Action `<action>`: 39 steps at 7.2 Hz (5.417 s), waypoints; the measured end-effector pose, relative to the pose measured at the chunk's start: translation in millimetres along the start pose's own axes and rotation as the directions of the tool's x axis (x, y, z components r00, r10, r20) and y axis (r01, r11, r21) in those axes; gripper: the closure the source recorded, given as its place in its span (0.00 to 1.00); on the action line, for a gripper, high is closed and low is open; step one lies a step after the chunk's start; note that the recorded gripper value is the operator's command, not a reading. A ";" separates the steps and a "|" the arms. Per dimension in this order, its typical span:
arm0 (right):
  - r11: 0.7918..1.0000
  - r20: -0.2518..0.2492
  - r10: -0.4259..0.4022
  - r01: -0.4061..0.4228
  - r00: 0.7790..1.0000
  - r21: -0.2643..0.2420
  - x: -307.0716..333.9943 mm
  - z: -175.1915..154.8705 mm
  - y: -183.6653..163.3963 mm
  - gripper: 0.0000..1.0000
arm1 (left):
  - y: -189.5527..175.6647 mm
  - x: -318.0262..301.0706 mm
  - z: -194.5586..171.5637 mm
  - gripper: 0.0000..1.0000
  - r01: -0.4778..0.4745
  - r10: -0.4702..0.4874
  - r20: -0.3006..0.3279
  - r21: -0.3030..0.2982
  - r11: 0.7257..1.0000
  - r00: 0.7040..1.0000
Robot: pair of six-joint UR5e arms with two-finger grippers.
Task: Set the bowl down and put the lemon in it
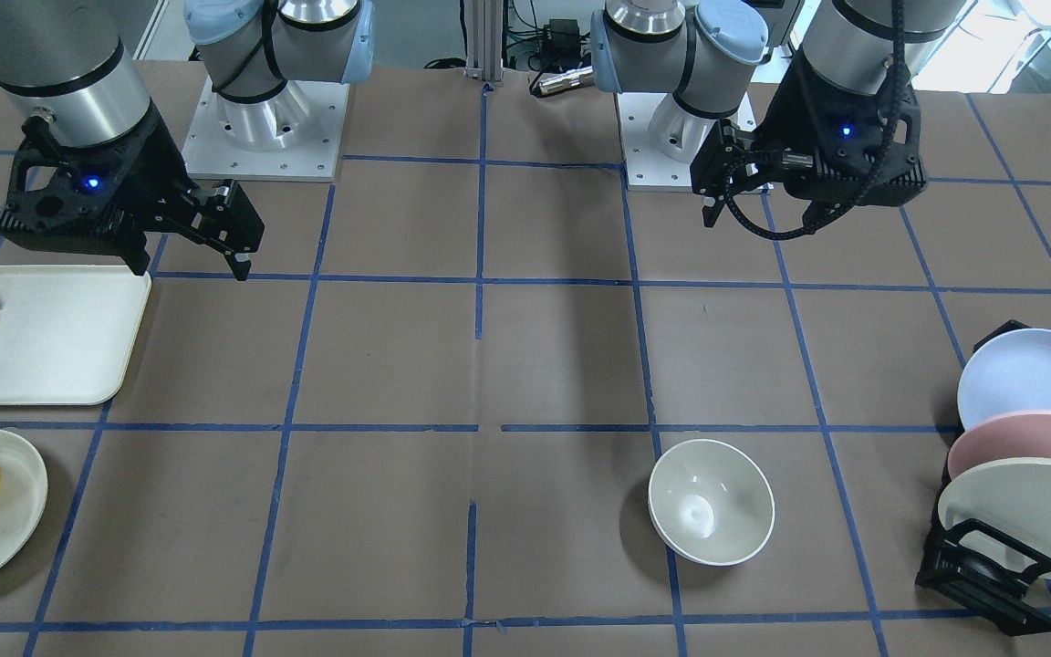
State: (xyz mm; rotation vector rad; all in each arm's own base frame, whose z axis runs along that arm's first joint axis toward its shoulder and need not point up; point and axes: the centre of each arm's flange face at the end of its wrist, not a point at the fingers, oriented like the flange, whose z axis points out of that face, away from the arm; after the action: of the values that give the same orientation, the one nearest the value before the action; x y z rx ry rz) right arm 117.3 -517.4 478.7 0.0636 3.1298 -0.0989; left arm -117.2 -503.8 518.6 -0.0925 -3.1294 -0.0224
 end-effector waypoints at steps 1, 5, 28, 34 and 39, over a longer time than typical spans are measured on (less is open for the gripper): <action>1.000 -0.002 -0.021 0.021 1.000 0.003 6.6 -0.1 -2.3 0.00 | -12.6 -6.6 13.6 0.00 -0.016 0.016 -0.004 0.008 1.000 1.000; 0.996 -0.010 0.082 -0.083 0.997 -0.025 89.1 17.8 -25.8 0.00 | -106.6 -60.4 110.4 0.00 -0.002 0.002 -0.002 0.037 0.999 1.000; 0.997 -0.085 0.038 -0.043 0.996 -0.059 337.1 258.3 -120.3 1.00 | -98.9 107.4 287.0 1.00 0.003 0.010 -0.151 0.085 0.996 0.988; 0.997 -0.056 0.054 -0.057 0.997 -0.058 255.7 151.4 -102.2 1.00 | -59.8 133.1 313.9 0.05 0.091 -0.077 -0.199 0.063 0.994 0.977; 0.988 -0.023 0.140 -0.141 0.990 -0.057 94.7 103.2 -85.1 1.00 | -66.0 101.2 237.6 0.00 0.087 -0.083 -0.132 0.029 0.996 0.988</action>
State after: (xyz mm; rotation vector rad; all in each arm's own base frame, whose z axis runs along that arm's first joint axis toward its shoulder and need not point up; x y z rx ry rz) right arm 20.1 -604.9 380.1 0.2862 3.1327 -0.0056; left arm -224.6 -560.1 281.2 0.0413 -2.9991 0.0237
